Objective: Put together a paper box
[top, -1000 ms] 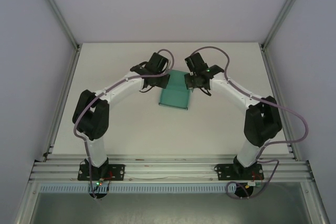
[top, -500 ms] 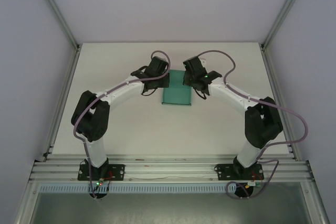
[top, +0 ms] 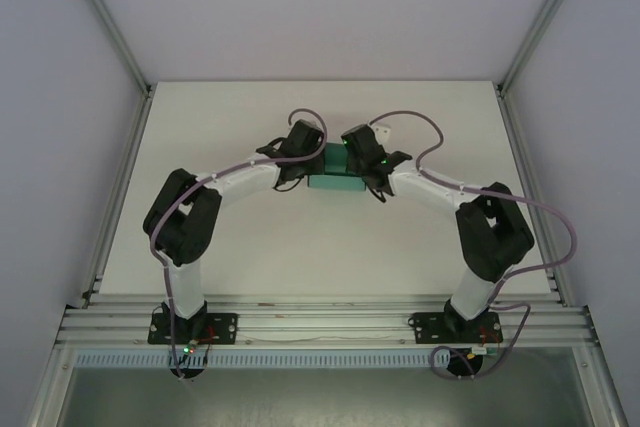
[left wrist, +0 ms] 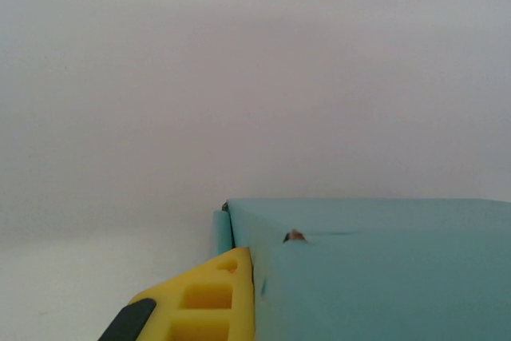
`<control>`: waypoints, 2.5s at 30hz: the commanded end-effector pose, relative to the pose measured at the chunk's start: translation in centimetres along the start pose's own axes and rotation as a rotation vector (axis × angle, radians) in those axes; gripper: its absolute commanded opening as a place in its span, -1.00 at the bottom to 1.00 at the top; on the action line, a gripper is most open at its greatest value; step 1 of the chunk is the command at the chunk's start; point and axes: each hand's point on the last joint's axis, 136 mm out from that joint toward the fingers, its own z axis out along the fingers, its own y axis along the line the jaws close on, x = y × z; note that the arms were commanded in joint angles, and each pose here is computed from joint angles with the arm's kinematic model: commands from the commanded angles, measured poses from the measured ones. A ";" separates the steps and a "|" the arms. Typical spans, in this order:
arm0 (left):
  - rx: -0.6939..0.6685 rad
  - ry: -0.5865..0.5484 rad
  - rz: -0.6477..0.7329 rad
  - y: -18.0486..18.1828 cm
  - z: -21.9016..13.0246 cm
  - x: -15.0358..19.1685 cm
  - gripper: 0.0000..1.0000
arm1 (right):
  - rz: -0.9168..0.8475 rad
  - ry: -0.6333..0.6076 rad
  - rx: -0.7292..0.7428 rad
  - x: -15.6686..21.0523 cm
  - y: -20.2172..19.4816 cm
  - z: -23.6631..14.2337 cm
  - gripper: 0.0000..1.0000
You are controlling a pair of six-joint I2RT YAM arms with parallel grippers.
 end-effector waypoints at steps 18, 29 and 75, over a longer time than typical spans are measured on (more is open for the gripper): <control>0.028 -0.028 0.005 -0.7 -6.1 1.3 0.59 | -0.129 -0.164 -0.057 3.3 -0.5 -1.1 -0.77; -0.067 -0.123 -0.035 1.5 -11.4 -1.5 1.00 | -0.227 -0.189 -0.112 4.7 -0.2 -1.6 -0.74; 0.160 0.174 -0.202 3.4 2.8 4.8 0.22 | -0.321 -0.092 -0.200 8.3 -3.8 -7.8 1.00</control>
